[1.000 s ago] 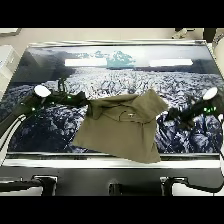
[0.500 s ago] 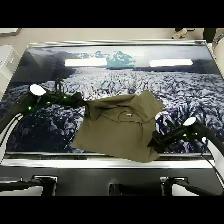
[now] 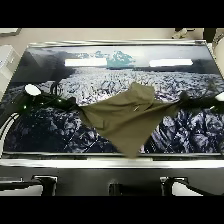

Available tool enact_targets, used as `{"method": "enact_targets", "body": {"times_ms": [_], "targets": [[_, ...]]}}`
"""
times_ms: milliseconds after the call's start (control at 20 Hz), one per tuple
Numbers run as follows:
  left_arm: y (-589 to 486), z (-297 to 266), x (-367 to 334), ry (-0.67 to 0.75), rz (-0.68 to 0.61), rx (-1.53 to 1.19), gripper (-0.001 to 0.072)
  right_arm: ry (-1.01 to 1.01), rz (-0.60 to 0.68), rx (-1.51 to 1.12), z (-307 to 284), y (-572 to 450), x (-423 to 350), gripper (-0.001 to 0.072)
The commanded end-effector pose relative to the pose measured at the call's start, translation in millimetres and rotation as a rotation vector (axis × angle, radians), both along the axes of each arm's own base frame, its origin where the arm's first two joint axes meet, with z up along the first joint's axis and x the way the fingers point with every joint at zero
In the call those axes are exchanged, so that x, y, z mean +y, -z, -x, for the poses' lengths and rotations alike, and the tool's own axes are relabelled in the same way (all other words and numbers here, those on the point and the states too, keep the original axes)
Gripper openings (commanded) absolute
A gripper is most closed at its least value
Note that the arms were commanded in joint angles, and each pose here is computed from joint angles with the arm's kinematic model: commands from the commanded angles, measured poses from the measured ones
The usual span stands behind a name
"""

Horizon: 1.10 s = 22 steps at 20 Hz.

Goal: Fold the clothes and pants, and hang the long-sleeved shirts on hangers.

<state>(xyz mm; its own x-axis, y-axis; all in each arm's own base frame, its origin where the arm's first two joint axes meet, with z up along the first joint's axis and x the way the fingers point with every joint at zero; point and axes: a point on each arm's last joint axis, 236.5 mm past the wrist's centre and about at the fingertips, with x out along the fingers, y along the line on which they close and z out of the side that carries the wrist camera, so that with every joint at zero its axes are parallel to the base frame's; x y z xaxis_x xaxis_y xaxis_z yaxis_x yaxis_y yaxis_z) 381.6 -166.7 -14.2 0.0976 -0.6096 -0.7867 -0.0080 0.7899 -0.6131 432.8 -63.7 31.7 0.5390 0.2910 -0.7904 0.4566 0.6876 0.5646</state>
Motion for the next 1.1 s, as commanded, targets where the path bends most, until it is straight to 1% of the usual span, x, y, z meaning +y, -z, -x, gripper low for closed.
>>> {"method": "enact_targets", "body": {"times_ms": [0, 50, 100, 150, 200, 250, 350, 400, 450, 500, 600, 700, 800, 900, 950, 1000, 1050], "targets": [[17.9, 34.5, 9.4, 0.086, -0.058, 0.108, 0.0026, 0.125, 0.083, -0.107, -20.5, -43.1, -57.5, 0.0035], [22.2, 40.2, 5.4, 0.098, -0.06, 0.122, 0.0026, 0.079, 0.088, -0.03, -9.0, -26.4, -51.0, 0.0043], [25.9, 45.1, 0.9, 0.112, -0.061, 0.133, 0.0026, 0.019, 0.084, 0.062, 5.5, -7.7, -41.1, 0.0135], [29.8, 50.5, -4.4, 0.129, -0.063, 0.145, 0.0026, -0.048, 0.058, 0.151, 22.5, 7.0, -28.3, 0.0316], [32.1, 54.1, -8.8, 0.141, -0.065, 0.148, 0.0026, -0.126, 0.026, 0.23, 41.5, 19.5, -14.3, 0.0539], [33.5, 56.7, -13.0, 0.153, -0.067, 0.148, 0.0026, -0.212, -0.009, 0.311, 65.2, 30.9, 2.0, 0.0576], [33.7, 59.9, -18.1, 0.19, -0.068, 0.134, 0.0026, -0.396, -0.098, 0.477, 122.1, 50.1, 44.5, 0.0579], [33.6, 59.9, -18.1, 0.19, -0.068, 0.134, 0.0026, -0.461, -0.12, 0.535, 147.9, 61.2, 63.5, 0.058], [33.6, 59.8, -18.0, 0.189, -0.068, 0.134, 0.0026, -0.493, -0.13, 0.578, 171.6, 76.5, 81.1, 0.0599], [33.6, 59.5, -17.3, 0.187, -0.068, 0.134, 0.0026, -0.507, -0.129, 0.599, 190.0, 92.7, 94.9, 0.0648], [33.5, 59.8, -17.5, 0.188, -0.067, 0.135, 0.0026, -0.517, -0.141, 0.641, 221.9, 120.4, 118.4, 0.0651], [33.4, 59.6, -17.4, 0.188, -0.068, 0.134, 0.0026, -0.524, -0.194, 0.655, 236.5, 131.3, 142.5, 0.065], [33.3, 59.2, -17.5, 0.199, -0.067, 0.124, 0.0026, -0.537, -0.212, 0.625, 234.5, 135.2, 164.4, 0.0649], [32.2, 59.0, -17.5, 0.199, -0.067, 0.121, 0.0026, -0.537, -0.183, 0.588, 225.0, 139.9, 183.4, 0.0643], [30.8, 58.9, -17.6, 0.199, -0.067, 0.117, 0.0026, -0.518, -0.174, 0.568, 218.4, 141.8, 193.2, 0.0546], [27.2, 57.7, -17.8, 0.199, -0.066, 0.106, 0.0026, -0.517, -0.181, 0.548, 213.4, 139.5, 203.0, 0.0337], [20.5, 54.3, -18.2, 0.204, -0.065, 0.08, 0.0025, -0.535, -0.189, 0.532, 208.6, 132.8, 209.7, 0.0025]]}}
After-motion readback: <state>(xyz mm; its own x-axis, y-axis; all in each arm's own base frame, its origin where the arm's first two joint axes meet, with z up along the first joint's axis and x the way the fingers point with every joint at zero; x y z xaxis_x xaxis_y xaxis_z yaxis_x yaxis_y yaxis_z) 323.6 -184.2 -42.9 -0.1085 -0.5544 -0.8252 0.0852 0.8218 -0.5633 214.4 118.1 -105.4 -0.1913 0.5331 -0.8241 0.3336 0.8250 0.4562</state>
